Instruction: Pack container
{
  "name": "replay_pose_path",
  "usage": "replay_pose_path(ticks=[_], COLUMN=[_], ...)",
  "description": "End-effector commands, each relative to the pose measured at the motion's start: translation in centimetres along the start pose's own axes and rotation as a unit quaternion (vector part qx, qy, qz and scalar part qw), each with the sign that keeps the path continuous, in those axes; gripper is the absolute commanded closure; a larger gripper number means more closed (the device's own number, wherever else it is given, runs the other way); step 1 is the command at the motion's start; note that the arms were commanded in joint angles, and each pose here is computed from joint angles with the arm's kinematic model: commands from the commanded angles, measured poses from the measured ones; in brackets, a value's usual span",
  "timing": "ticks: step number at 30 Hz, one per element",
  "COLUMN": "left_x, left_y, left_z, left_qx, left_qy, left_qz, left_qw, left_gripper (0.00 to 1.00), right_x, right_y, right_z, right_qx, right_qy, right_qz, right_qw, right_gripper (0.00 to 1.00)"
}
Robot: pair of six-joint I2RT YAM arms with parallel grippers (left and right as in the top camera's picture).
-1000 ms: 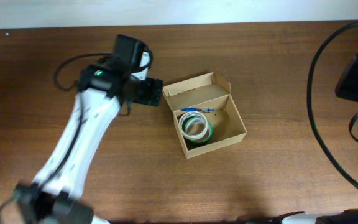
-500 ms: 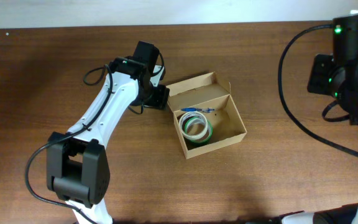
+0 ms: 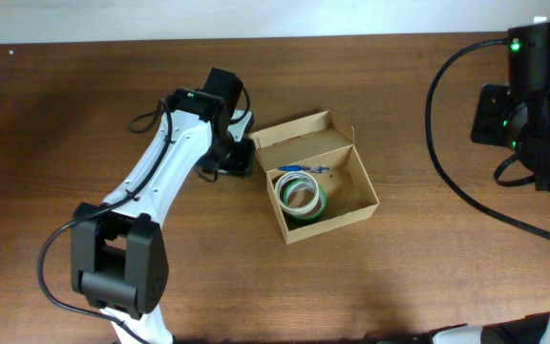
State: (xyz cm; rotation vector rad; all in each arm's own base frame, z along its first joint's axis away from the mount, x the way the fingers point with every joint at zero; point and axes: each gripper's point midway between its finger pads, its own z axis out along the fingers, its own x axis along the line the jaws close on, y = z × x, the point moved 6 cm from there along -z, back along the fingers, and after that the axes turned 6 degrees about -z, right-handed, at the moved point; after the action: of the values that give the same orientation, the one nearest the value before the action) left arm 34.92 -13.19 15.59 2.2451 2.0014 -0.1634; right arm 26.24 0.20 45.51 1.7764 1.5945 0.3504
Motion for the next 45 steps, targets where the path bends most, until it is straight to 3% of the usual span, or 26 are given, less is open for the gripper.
replay_pose_path(ticks=[1,11,24,45], left_x=[0.5,-0.3,-0.9,-1.8], left_y=[-0.8,-0.3,1.0,6.0], left_z=[-0.4,0.0,4.9,5.2], left_qx=[0.019,0.015,0.054,-0.076], left_qy=[0.007,-0.028,-0.073,-0.097], left_qz=[-0.010,-0.009,-0.024,0.009], left_qw=[1.000,0.999,0.996,0.992], left_gripper=[0.50,0.50,0.52,0.51], right_x=[-0.3,-0.3,-0.3,0.3], right_y=[-0.2,-0.2,-0.2,-0.3], right_z=[0.0,0.0,0.0,-0.1], right_qx=[0.003,0.003,0.003,0.006], right_qy=[-0.004,-0.004,-0.004,0.023], right_qz=[-0.002,-0.002,-0.003,-0.002], right_qw=[1.000,1.000,1.000,1.000], right_gripper=[0.96,0.96,0.96,0.96])
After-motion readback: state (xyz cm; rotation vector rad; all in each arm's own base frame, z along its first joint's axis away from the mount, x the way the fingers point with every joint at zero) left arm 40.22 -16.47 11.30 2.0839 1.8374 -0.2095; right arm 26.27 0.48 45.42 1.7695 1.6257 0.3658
